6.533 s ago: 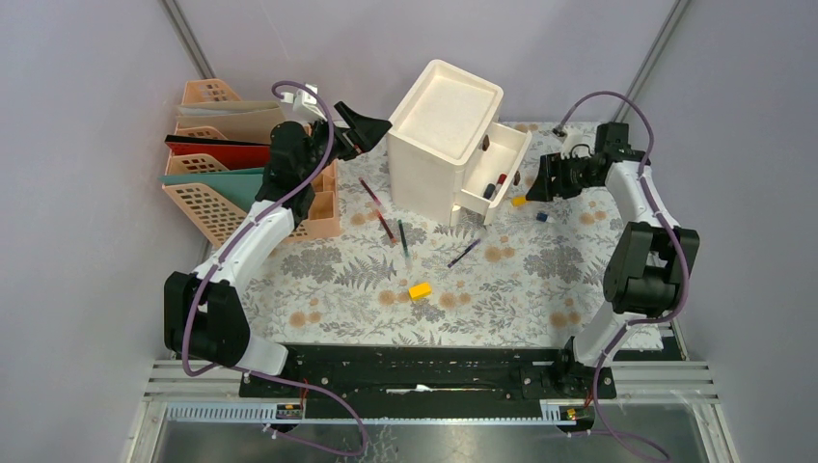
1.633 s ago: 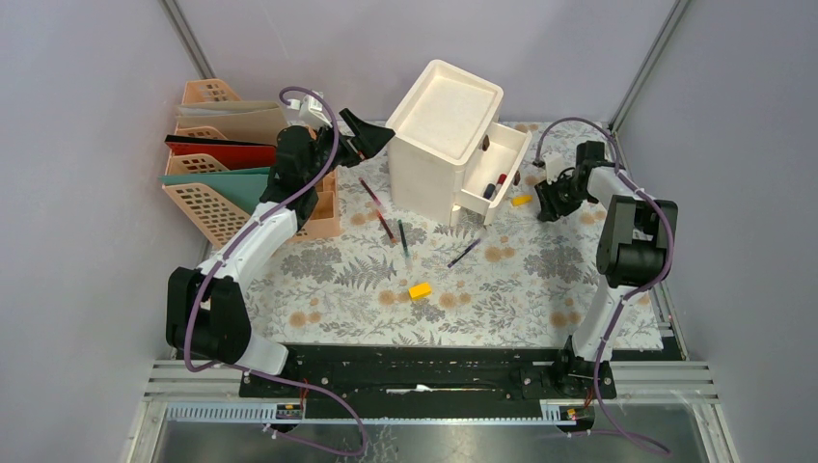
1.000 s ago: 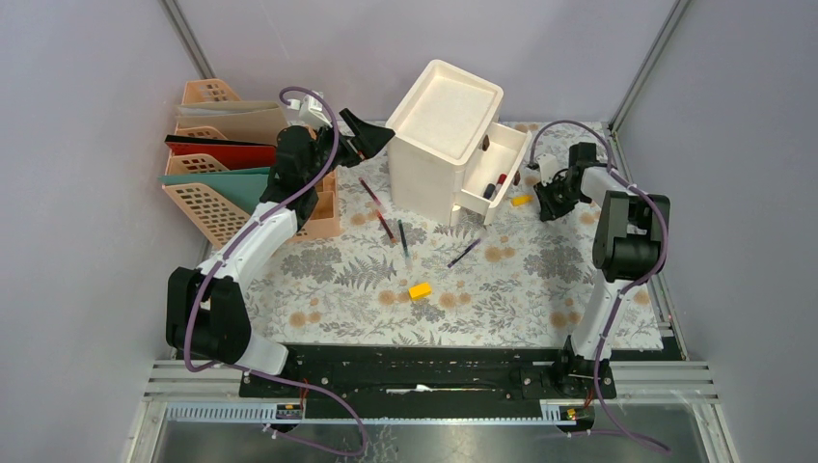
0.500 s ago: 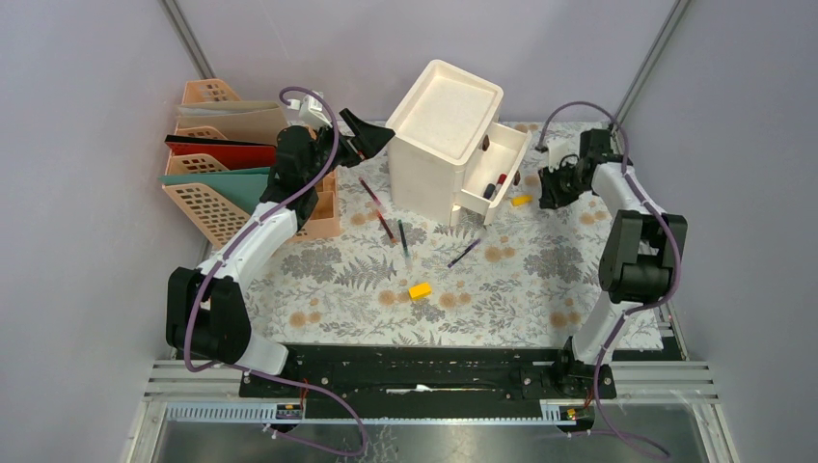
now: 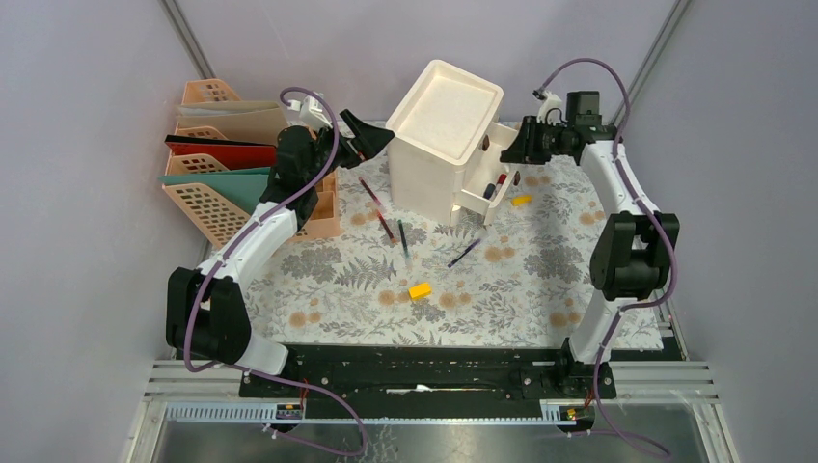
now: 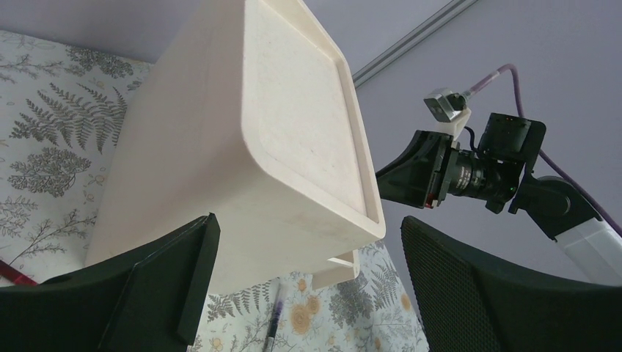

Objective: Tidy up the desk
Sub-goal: Pick up the stationery from the center of the board, then place the stationery in the drawer.

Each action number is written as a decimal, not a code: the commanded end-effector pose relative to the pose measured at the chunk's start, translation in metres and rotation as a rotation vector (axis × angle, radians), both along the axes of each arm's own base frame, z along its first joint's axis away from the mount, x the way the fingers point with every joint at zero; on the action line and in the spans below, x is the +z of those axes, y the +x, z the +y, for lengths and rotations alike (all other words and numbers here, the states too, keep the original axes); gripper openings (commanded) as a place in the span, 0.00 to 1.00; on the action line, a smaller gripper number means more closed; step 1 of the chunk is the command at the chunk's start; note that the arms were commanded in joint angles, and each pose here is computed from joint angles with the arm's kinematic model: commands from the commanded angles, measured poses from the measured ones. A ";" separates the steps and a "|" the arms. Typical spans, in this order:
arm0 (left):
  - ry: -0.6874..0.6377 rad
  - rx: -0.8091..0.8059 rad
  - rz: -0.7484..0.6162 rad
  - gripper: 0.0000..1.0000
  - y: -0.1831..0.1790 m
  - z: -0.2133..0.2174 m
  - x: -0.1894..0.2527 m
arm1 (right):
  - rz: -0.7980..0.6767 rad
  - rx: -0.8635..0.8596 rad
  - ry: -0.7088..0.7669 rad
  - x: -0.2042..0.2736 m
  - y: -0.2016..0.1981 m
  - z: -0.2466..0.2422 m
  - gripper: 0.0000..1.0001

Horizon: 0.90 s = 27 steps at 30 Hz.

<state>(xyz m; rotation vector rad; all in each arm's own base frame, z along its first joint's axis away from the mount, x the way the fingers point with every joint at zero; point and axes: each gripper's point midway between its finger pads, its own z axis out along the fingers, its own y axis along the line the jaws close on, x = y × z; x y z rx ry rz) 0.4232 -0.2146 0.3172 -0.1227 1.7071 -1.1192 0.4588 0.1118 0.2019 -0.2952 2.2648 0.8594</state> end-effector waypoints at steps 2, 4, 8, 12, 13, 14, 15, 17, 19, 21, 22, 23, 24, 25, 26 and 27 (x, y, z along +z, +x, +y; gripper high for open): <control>-0.016 0.003 -0.078 0.99 -0.008 0.002 0.030 | 0.114 -0.148 0.104 0.002 0.016 0.028 0.30; -0.016 0.004 -0.075 0.99 -0.009 0.001 0.030 | 0.132 -0.136 0.131 0.000 0.014 0.034 0.46; -0.011 0.004 -0.075 0.99 -0.009 0.000 0.031 | 0.105 -0.099 0.137 0.007 0.012 0.038 0.62; -0.011 0.005 -0.074 0.99 -0.009 0.000 0.031 | 0.034 -0.037 0.128 0.027 0.005 0.039 0.70; -0.010 0.003 -0.075 0.99 -0.010 0.000 0.032 | 0.012 -0.012 0.129 0.032 0.001 0.039 0.70; -0.009 0.006 -0.076 0.99 -0.009 0.001 0.031 | -0.008 0.013 0.133 0.038 -0.003 0.039 0.70; -0.008 0.007 -0.076 0.99 -0.010 0.000 0.031 | -0.027 0.033 0.133 0.043 -0.007 0.038 0.71; -0.006 0.010 -0.077 0.99 -0.010 0.001 0.031 | -0.042 0.034 0.122 0.044 -0.012 0.030 0.71; -0.005 0.010 -0.074 0.99 -0.011 0.001 0.029 | -0.047 0.017 0.114 0.043 -0.015 0.021 0.71; -0.008 0.010 -0.072 0.99 -0.011 0.002 0.029 | -0.038 -0.032 0.108 0.039 -0.013 0.002 0.70; -0.007 0.009 -0.069 0.99 -0.011 0.001 0.027 | -0.028 -0.060 0.105 0.036 -0.012 -0.007 0.70; -0.007 0.010 -0.072 0.99 -0.011 0.001 0.028 | -0.021 -0.090 0.102 0.034 -0.011 -0.015 0.69; -0.006 0.010 -0.073 0.99 -0.011 0.002 0.028 | -0.016 -0.117 0.095 0.032 -0.010 -0.023 0.68; -0.004 0.011 -0.073 0.99 -0.012 0.002 0.028 | -0.011 -0.149 0.081 0.029 -0.009 -0.031 0.68; -0.004 0.014 -0.074 0.99 -0.012 0.002 0.028 | -0.004 -0.187 0.062 0.025 -0.007 -0.040 0.67; -0.003 0.015 -0.073 0.99 -0.012 0.002 0.027 | 0.007 -0.228 0.038 0.019 -0.006 -0.047 0.66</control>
